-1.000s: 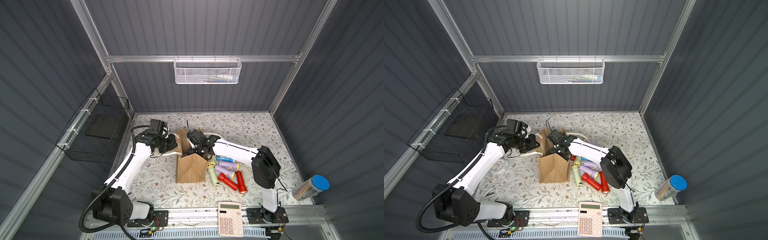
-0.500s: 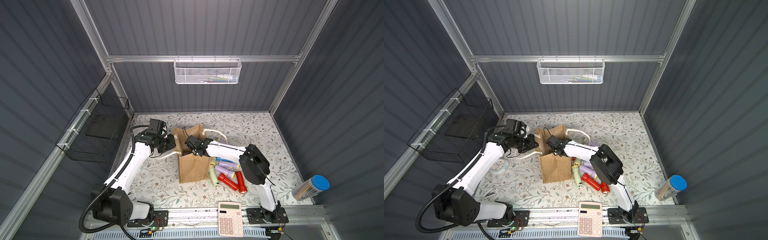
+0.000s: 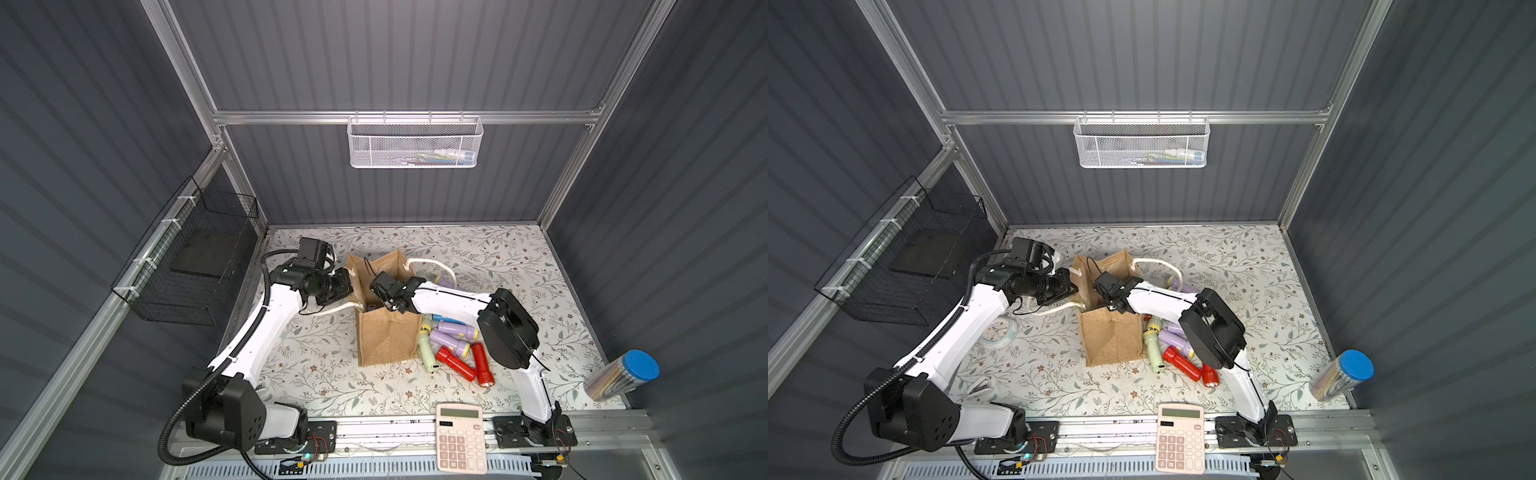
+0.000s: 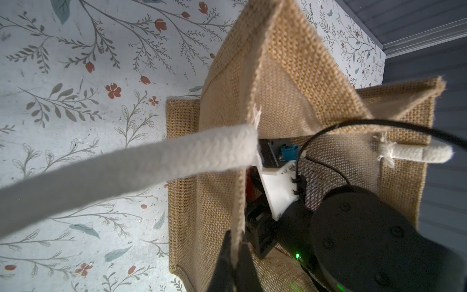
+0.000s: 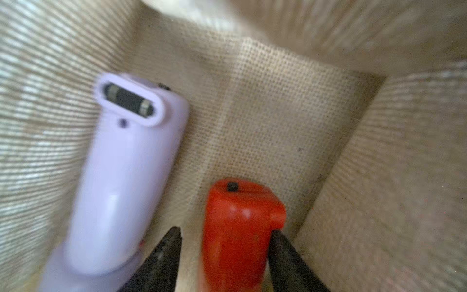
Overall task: Put the flashlights into the tote bags
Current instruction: Place the flashlight in the canvas bag.
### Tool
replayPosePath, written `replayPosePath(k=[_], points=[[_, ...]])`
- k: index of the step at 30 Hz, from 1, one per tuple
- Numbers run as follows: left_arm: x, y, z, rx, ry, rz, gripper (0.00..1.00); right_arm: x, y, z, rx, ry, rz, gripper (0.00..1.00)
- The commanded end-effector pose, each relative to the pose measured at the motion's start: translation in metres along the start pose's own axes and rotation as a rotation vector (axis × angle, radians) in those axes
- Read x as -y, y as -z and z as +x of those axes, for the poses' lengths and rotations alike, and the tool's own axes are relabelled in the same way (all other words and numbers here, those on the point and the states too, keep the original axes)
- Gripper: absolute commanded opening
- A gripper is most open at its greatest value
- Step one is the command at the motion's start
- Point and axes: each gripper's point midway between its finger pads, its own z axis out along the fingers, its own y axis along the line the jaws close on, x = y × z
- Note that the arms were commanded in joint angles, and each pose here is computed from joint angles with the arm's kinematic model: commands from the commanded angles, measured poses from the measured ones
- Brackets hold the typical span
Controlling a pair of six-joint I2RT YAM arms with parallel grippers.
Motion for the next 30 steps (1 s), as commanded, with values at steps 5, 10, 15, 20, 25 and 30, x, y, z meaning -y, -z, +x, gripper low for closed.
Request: replayPosePath(k=[5, 10, 15, 20, 25, 30], points=[[0.011, 0.003, -0.014, 0.023, -0.067, 0.034, 0.00, -0.017, 0.050, -0.030, 0.106, -0.020, -0.106, 0.69], [0.019, 0.005, -0.014, 0.014, -0.109, 0.067, 0.00, -0.025, 0.074, -0.043, 0.161, -0.032, -0.178, 0.74], [0.025, 0.010, -0.017, 0.018, -0.154, 0.079, 0.00, -0.028, 0.100, -0.058, 0.234, -0.070, -0.243, 0.74], [0.033, 0.011, -0.018, 0.015, -0.178, 0.117, 0.05, -0.032, 0.123, -0.068, 0.315, -0.064, -0.293, 0.75], [0.034, 0.011, -0.018, 0.006, -0.181, 0.120, 0.03, -0.030, 0.125, -0.069, 0.311, -0.057, -0.277, 0.74], [0.033, 0.010, -0.017, 0.004, -0.189, 0.118, 0.04, -0.029, 0.127, -0.065, 0.297, -0.051, -0.283, 0.73]])
